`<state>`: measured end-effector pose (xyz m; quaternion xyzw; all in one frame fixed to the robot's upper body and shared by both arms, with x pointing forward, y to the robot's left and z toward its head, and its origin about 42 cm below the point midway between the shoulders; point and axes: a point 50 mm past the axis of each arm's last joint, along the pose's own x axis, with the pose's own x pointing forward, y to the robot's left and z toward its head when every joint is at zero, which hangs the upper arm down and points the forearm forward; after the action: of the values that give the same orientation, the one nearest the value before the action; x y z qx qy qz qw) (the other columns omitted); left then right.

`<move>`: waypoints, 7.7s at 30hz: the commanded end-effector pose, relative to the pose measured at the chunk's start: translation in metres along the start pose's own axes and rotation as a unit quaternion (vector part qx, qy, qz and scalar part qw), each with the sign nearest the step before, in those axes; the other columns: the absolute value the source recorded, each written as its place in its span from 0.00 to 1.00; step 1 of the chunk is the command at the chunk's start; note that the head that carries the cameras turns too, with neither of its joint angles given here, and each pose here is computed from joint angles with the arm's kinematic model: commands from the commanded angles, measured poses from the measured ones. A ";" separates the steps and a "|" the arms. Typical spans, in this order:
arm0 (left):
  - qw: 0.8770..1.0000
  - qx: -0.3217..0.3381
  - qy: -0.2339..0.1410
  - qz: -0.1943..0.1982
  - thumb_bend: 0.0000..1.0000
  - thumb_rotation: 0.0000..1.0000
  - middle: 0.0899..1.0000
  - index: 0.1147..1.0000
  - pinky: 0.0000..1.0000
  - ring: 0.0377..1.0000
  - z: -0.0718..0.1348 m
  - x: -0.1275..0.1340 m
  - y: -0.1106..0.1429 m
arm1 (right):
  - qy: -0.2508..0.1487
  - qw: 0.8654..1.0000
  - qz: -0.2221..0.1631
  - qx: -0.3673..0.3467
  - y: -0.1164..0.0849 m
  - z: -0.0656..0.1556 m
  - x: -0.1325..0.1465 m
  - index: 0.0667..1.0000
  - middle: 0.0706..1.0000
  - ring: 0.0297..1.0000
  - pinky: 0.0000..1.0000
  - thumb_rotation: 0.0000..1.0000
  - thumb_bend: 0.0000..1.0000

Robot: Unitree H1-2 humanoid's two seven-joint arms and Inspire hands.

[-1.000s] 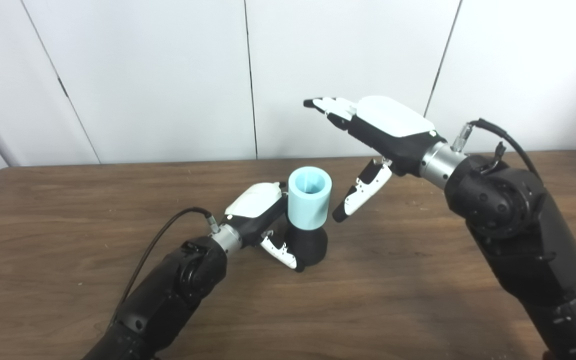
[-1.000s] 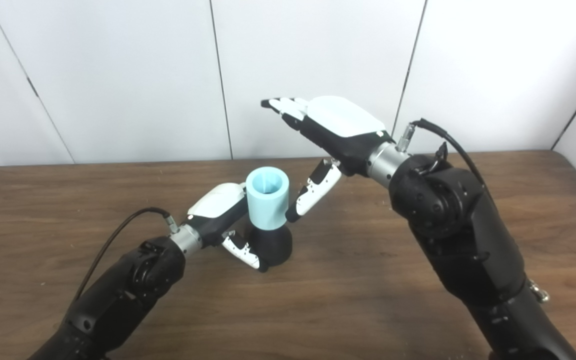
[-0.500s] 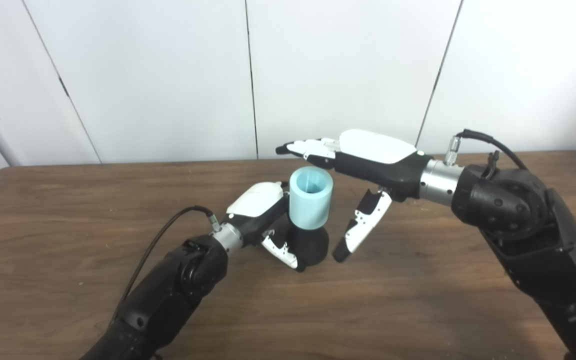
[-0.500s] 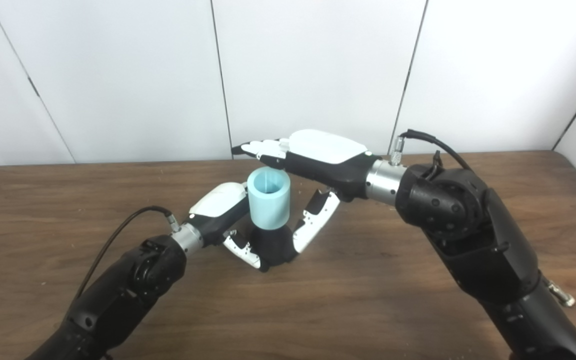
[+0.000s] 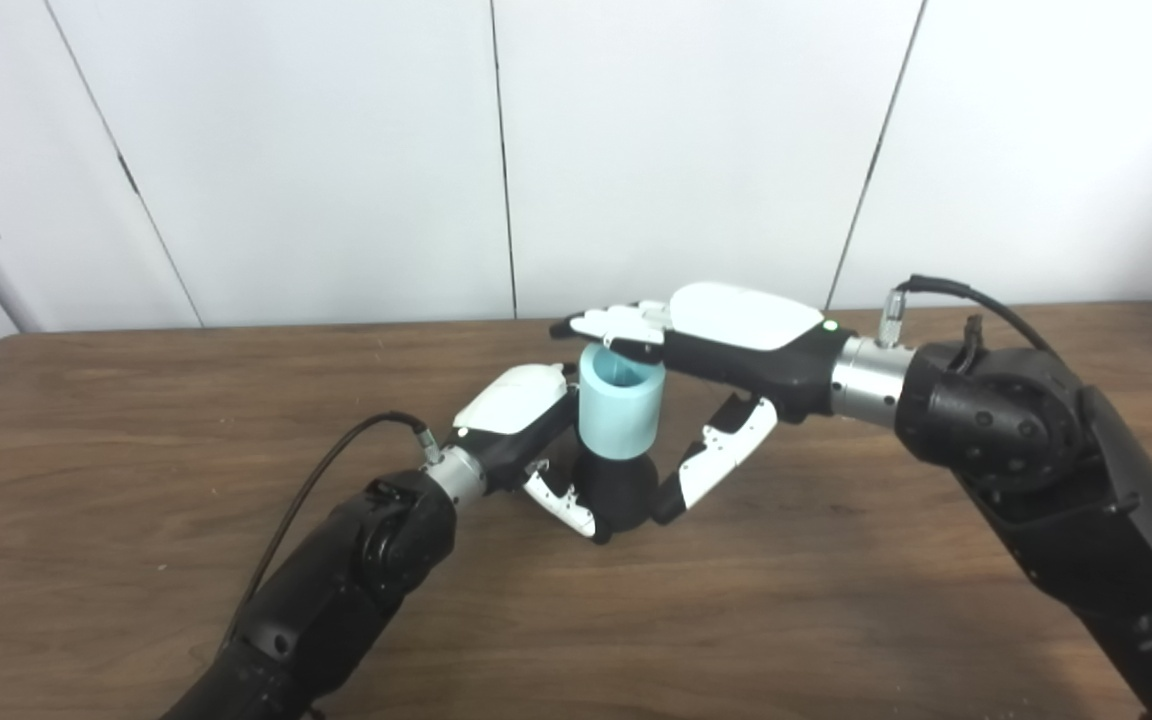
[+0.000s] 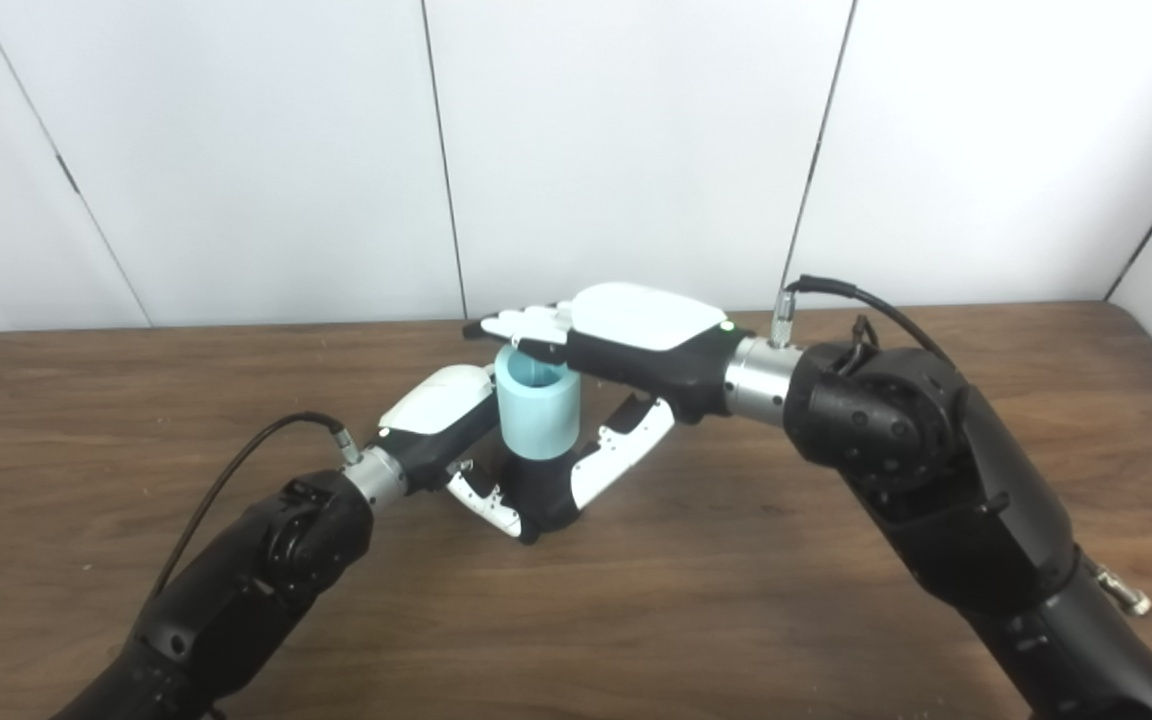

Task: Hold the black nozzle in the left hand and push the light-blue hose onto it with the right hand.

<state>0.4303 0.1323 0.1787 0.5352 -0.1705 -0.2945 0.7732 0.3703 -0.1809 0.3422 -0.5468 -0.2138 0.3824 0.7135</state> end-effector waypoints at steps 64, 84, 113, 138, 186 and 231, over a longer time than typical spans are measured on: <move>0.998 0.013 0.027 -0.048 0.53 0.00 0.42 0.42 1.00 0.58 -0.005 -0.006 -0.020 | -0.016 0.996 0.089 -0.004 0.035 -0.003 0.001 0.99 1.00 1.00 1.00 0.80 0.89; 0.999 0.008 0.027 -0.042 0.53 0.00 0.43 0.42 1.00 0.61 -0.008 -0.006 -0.019 | -0.053 0.995 0.086 -0.018 0.046 0.000 -0.002 0.95 1.00 1.00 1.00 0.76 0.85; 0.999 -0.003 0.029 -0.042 0.53 0.00 0.42 0.42 1.00 0.59 -0.008 -0.005 -0.016 | 0.021 0.990 0.133 -0.035 0.061 -0.010 0.000 0.98 1.00 1.00 1.00 0.77 0.89; 0.999 0.000 0.032 -0.043 0.53 0.00 0.42 0.43 1.00 0.59 -0.009 -0.001 -0.018 | 0.093 0.983 -0.158 -0.010 0.003 -0.010 -0.009 1.00 1.00 0.92 0.75 0.28 0.82; 0.992 -0.030 0.094 -0.079 0.97 0.35 0.87 0.84 1.00 0.89 -0.019 -0.011 -0.013 | 0.208 0.924 -0.258 0.193 0.092 -0.053 -0.053 0.85 0.79 0.70 0.53 0.01 0.75; 0.813 -0.471 0.065 0.338 0.64 0.07 0.66 0.70 0.51 0.66 -0.023 -0.099 0.015 | 0.173 0.811 -0.440 0.344 0.116 -0.045 -0.050 0.79 0.75 0.64 0.49 0.10 0.70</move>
<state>0.3698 0.2153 0.1690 0.0416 -0.0852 -0.0146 0.9954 0.3350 -0.2350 0.2103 -0.1800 -0.1158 -0.0174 0.9767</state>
